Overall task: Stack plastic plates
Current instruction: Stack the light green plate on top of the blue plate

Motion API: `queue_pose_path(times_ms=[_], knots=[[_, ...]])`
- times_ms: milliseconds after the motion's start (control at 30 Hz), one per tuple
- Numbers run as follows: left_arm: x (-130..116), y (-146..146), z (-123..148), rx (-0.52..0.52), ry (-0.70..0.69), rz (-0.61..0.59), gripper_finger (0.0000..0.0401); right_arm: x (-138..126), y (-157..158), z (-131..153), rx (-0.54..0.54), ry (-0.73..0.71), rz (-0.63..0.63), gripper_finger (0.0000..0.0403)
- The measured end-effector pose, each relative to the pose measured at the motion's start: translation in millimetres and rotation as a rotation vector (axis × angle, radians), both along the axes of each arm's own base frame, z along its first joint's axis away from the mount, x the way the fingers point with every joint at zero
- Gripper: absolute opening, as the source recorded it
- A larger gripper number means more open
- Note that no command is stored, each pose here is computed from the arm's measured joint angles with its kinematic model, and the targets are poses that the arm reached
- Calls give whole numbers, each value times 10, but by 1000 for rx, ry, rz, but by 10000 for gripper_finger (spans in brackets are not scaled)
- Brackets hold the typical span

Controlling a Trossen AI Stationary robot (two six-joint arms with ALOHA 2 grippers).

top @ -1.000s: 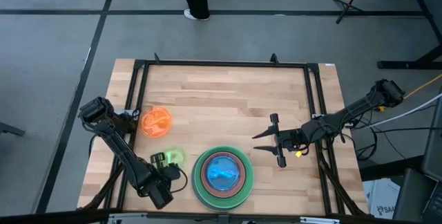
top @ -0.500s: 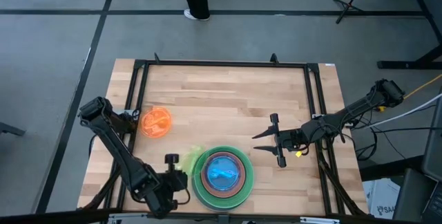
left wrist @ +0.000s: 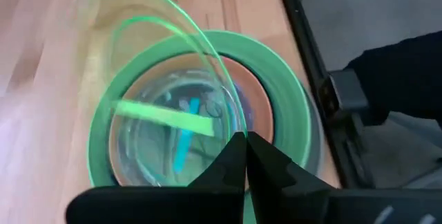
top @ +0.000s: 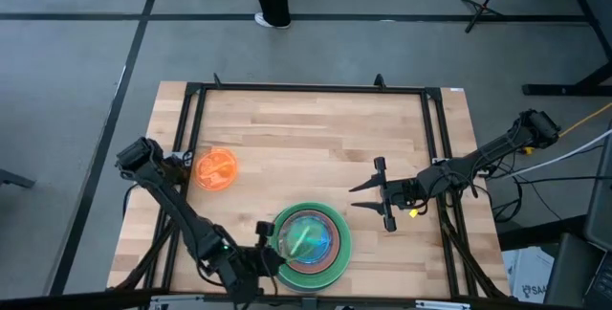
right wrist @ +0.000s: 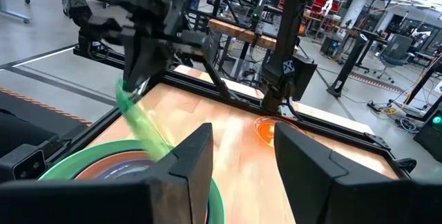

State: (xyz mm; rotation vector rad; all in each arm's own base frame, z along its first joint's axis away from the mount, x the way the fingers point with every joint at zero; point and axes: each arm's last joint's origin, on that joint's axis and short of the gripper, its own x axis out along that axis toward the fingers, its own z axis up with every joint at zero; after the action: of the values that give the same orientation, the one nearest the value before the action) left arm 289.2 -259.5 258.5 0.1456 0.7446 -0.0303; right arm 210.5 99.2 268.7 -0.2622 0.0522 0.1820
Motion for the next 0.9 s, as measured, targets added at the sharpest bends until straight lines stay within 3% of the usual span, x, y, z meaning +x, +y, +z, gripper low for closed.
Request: queue_pose_path(times_ms=[667, 900], knots=[[244, -16, -537, 110, 98, 15, 0, 0, -1, -2, -1, 1, 0, 149], [294, 10, -614, 101, 128, 13, 4, 0, -1, -2, -1, 2, 0, 149]])
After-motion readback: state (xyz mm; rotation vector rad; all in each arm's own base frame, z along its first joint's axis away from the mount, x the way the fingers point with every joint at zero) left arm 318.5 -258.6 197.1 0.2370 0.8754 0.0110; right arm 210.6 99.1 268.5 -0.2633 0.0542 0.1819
